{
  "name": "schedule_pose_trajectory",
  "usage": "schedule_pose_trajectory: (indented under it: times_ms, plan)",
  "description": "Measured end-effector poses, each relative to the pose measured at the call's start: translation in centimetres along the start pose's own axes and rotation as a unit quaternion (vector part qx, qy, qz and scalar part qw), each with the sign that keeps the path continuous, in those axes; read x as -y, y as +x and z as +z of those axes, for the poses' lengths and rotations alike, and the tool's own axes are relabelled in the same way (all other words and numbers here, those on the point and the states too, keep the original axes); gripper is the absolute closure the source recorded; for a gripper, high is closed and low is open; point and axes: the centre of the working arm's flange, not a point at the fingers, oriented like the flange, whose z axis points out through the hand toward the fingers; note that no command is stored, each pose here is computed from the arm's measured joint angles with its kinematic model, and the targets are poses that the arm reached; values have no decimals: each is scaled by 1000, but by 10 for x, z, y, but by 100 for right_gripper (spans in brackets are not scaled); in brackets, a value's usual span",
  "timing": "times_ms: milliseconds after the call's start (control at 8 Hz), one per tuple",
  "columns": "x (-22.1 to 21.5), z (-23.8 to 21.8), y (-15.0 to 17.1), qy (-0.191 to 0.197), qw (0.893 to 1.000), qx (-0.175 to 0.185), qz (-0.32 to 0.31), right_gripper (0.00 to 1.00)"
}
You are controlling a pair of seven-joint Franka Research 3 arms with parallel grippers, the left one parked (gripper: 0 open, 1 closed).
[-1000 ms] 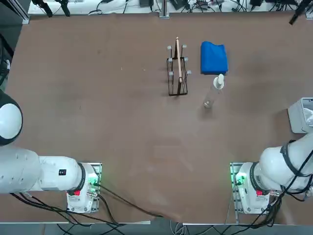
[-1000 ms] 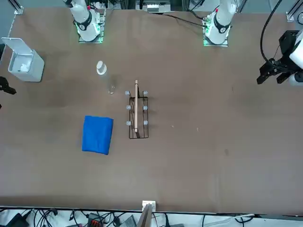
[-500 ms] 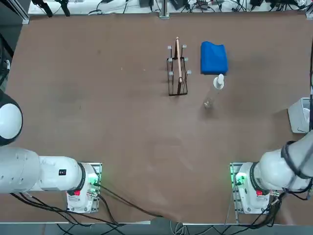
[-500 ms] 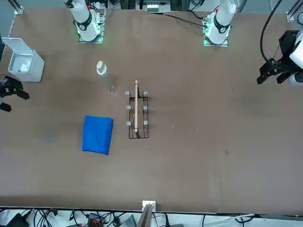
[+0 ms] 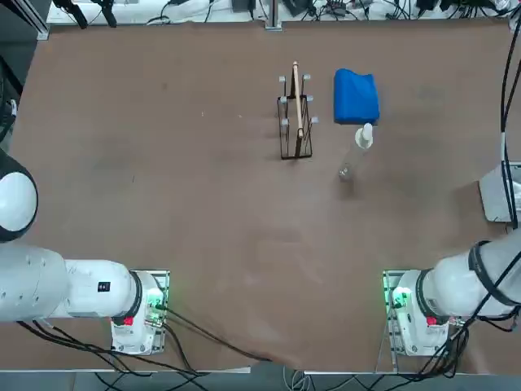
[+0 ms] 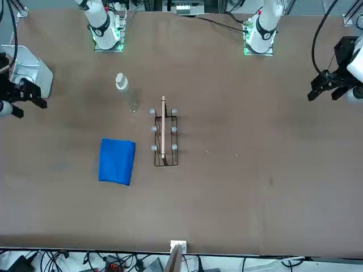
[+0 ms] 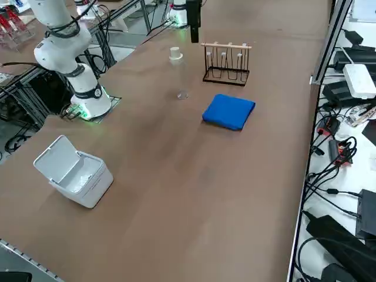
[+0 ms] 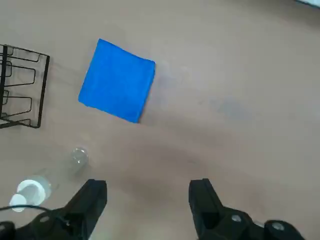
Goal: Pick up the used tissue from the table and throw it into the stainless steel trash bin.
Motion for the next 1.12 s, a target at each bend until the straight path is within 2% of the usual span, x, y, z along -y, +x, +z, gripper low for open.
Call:
schedule_pose_trajectory:
  times_ms: [500,750,1125]
  plan:
    - [43,-2,-27,-2,997,-2,82,0]
    - [41,-10,-42,-5,995,-8,96,0]
    - [34,-13,-47,-13,995,-11,101,0]
